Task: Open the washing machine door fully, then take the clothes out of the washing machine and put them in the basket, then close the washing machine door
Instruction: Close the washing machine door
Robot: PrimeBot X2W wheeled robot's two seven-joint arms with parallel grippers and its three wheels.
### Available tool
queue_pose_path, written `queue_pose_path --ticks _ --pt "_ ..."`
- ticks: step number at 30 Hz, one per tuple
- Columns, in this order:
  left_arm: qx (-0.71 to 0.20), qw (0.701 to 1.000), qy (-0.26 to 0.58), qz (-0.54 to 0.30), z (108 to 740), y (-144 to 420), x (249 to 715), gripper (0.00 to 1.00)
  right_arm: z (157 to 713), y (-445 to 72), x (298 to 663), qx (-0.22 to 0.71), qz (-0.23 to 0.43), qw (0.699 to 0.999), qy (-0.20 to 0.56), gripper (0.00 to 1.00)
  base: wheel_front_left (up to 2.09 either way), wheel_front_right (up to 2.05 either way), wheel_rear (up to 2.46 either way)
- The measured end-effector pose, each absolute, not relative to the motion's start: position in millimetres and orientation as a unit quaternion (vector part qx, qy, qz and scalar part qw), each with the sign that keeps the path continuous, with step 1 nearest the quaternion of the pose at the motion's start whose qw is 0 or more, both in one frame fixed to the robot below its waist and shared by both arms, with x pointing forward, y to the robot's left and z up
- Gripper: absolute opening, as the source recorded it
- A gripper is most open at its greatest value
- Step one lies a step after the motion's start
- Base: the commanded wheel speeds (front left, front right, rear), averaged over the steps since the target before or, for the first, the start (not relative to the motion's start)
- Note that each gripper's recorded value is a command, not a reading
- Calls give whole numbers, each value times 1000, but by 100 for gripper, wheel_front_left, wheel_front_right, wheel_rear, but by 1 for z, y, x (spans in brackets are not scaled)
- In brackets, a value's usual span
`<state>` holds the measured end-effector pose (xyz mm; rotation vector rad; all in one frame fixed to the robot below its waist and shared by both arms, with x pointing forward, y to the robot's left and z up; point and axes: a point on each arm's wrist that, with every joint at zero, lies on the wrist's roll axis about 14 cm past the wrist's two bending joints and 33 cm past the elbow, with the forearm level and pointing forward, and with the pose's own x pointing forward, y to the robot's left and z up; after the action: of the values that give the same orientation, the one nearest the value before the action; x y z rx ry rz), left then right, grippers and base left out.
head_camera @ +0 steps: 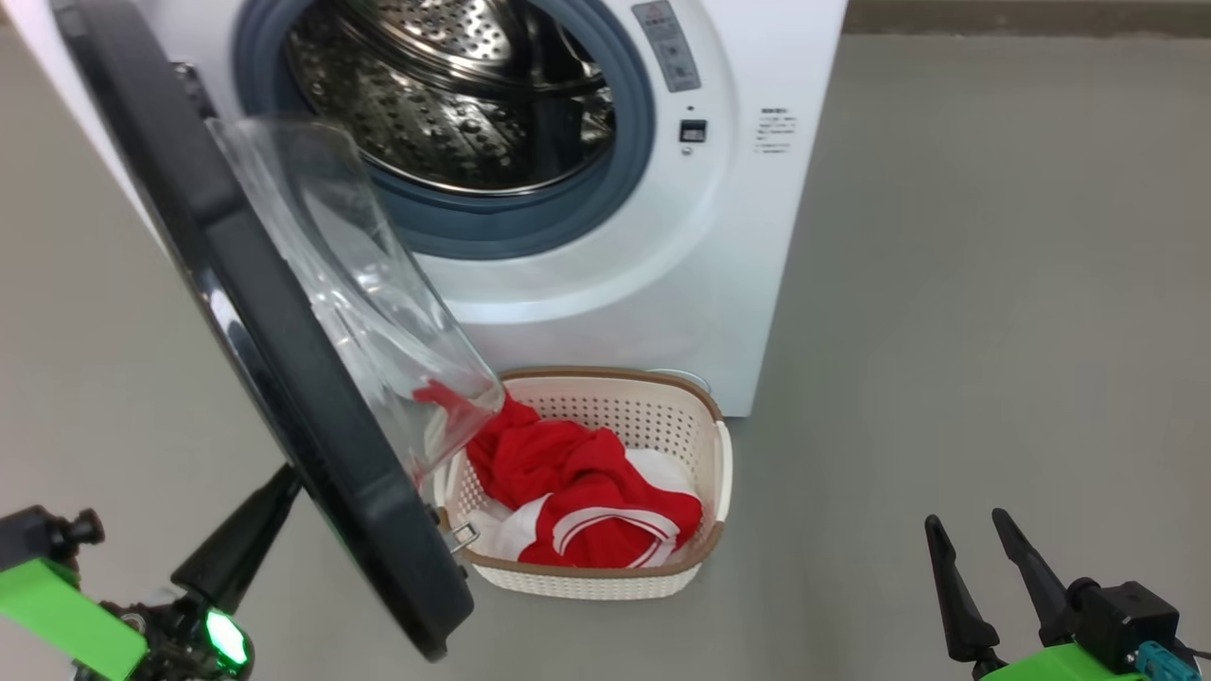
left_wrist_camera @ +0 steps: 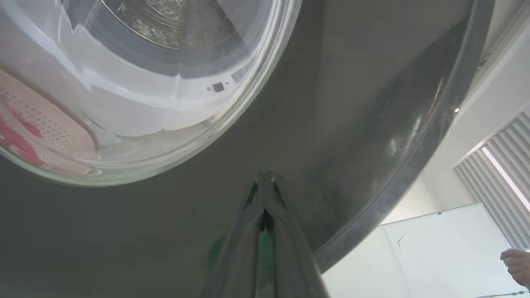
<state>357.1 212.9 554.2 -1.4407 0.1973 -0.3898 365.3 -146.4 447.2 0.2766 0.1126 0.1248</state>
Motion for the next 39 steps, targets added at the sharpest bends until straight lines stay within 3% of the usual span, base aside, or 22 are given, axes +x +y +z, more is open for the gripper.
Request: queue_pose_path --ticks 11,39 --pt "-642 730 103 -211 562 182 389 0 448 -169 365 141 25 989 49 100 0 0 0" --pt "-594 780 44 -191 576 114 525 0 437 -242 342 150 -103 982 53 100 0 0 0"
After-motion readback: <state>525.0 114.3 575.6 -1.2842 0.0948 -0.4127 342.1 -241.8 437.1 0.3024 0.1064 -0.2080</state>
